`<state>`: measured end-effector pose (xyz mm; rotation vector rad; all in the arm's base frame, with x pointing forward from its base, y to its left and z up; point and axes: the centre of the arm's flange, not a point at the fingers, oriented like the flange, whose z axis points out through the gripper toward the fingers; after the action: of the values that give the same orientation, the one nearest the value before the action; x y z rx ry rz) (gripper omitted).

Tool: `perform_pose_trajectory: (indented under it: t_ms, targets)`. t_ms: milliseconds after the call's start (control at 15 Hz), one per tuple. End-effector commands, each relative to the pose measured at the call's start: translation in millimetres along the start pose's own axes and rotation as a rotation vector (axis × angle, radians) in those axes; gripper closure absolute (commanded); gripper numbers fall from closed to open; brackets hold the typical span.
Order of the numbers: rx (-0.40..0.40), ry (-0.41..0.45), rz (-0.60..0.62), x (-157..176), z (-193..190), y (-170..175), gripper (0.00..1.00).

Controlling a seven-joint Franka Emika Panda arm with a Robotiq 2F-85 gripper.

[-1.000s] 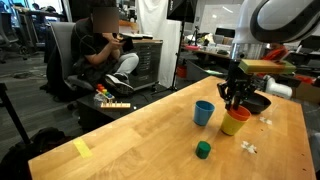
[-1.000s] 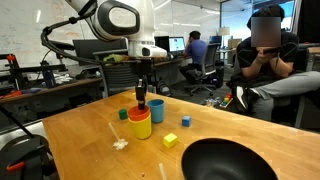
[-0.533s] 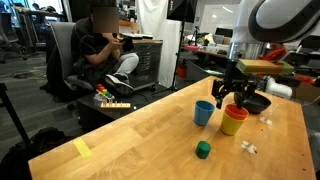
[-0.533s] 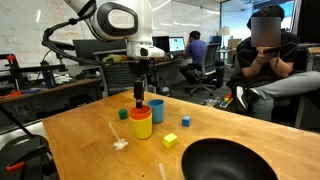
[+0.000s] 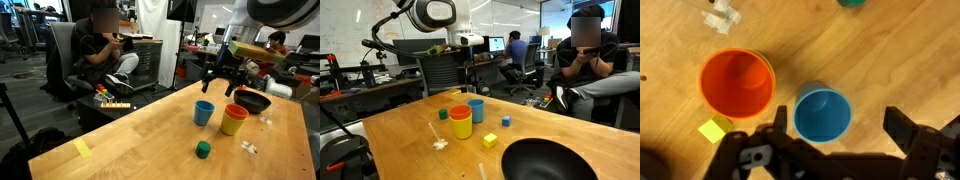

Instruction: Put the orange cup inside the yellow cup then place the blue cup inside the orange cup

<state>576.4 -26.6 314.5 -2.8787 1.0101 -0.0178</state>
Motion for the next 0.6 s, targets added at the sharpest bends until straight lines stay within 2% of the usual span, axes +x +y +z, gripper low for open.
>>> perform_pose_trajectory:
  t_ms: [0,533]
  targets:
    - [0.035,0.024,0.028,22,-7,-18,0.00]
    - [0.026,-0.012,0.044,54,36,-39,0.00]
